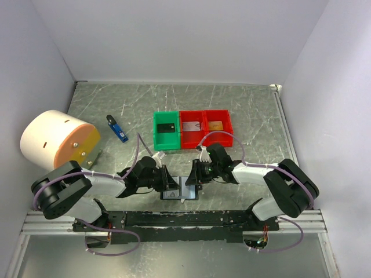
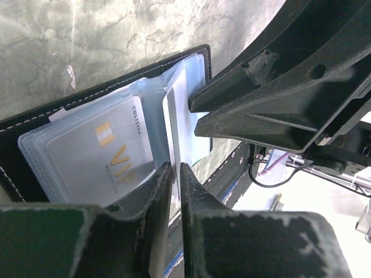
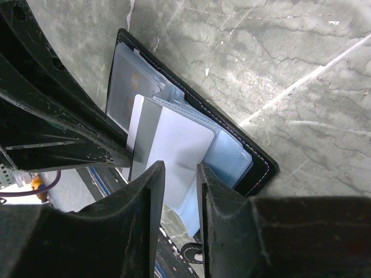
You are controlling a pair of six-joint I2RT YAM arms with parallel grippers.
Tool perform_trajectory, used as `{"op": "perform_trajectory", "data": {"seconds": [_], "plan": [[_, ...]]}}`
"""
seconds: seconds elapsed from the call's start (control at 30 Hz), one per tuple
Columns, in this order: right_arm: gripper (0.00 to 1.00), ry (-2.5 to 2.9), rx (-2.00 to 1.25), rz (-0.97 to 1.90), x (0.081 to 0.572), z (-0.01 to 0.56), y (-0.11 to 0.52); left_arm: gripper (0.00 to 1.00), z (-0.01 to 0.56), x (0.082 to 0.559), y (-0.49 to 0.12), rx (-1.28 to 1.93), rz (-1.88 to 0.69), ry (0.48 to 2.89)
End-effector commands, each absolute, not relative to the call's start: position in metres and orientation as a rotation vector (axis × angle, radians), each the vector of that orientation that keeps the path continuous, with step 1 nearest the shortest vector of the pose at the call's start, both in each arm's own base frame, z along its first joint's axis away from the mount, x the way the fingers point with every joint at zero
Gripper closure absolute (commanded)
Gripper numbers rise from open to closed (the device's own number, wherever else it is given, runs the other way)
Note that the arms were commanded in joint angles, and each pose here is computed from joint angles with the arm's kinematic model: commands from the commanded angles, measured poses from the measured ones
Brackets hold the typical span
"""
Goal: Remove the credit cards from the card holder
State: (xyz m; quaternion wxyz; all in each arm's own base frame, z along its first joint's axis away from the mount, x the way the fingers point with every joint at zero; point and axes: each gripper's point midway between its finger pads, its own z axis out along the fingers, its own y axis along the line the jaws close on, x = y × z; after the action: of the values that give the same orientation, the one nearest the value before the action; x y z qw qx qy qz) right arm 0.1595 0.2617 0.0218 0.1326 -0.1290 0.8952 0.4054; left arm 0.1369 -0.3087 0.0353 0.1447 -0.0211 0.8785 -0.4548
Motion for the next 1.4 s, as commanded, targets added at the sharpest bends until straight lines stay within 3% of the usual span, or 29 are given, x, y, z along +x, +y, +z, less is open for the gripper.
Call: {"op": "perform_trajectory", "data": {"seconds": [0.0,0.27,0.6,1.0,1.37], "plan": [[0.70,2.701,-0.363,1.018,0.153,-0.007,0.242,0.79,0.049,0.136,-0.316,-0.064,-1.403,2.470],[0.70,2.704,-0.364,1.001,0.154,-0.007,0.241,0.90,0.048,0.135,-0.309,-0.070,-1.368,2.477],[0.70,2.692,-0.366,1.002,0.157,-0.002,0.242,0.89,0.048,0.139,-0.300,-0.060,-1.263,2.496],[0.65,2.452,-0.362,1.220,0.169,0.060,0.269,0.87,0.051,0.139,-0.307,-0.033,-1.306,2.483],[0.65,2.633,-0.391,1.181,0.152,0.006,0.262,0.77,0.054,0.140,-0.311,-0.036,-1.342,2.465]]}}
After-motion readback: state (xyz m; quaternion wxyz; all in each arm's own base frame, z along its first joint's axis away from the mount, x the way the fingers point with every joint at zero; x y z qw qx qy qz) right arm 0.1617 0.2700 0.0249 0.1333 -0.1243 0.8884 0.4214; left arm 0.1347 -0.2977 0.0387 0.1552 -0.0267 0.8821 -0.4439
